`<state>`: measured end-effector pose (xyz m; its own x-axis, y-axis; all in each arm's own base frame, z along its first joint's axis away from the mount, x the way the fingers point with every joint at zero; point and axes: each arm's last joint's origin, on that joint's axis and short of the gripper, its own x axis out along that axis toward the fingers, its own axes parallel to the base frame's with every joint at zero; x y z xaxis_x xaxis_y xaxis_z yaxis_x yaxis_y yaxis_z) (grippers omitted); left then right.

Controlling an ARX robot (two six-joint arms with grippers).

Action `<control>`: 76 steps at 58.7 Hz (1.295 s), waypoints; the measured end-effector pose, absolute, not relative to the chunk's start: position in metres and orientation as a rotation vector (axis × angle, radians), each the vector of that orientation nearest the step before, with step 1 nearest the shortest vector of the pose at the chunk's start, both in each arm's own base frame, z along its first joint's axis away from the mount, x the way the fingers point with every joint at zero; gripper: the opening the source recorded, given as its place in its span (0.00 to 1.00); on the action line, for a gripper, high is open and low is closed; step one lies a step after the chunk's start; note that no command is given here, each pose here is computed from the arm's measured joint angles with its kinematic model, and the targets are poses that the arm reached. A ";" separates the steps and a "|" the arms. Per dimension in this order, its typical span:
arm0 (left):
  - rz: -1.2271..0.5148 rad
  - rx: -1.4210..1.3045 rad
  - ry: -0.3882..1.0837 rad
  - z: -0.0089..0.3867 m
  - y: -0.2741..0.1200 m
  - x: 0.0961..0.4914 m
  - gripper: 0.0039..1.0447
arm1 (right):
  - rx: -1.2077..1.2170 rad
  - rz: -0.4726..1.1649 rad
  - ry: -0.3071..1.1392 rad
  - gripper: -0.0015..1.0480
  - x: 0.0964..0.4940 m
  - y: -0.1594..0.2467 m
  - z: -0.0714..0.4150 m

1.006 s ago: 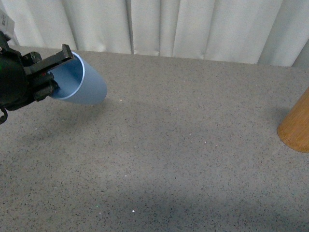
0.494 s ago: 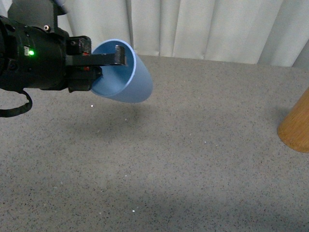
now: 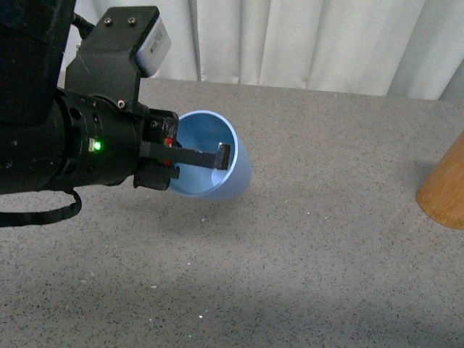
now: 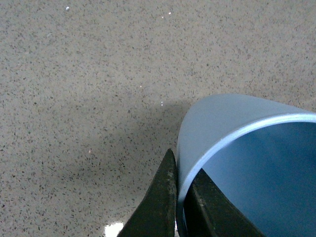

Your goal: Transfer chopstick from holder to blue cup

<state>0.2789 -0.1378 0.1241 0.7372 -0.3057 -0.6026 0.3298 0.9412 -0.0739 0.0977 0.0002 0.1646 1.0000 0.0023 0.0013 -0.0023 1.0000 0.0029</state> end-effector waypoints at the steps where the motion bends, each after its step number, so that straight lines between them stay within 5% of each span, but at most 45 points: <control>1: -0.349 0.041 0.655 0.124 -0.138 0.279 0.03 | 0.003 0.003 -0.001 0.91 0.098 0.000 0.165; 58: -0.361 0.142 0.725 0.099 -0.157 0.268 0.03 | 0.003 0.002 -0.001 0.91 0.098 0.000 0.164; 76: -0.381 0.124 0.734 0.102 -0.160 0.268 0.46 | 0.003 0.003 -0.001 0.91 0.098 0.000 0.165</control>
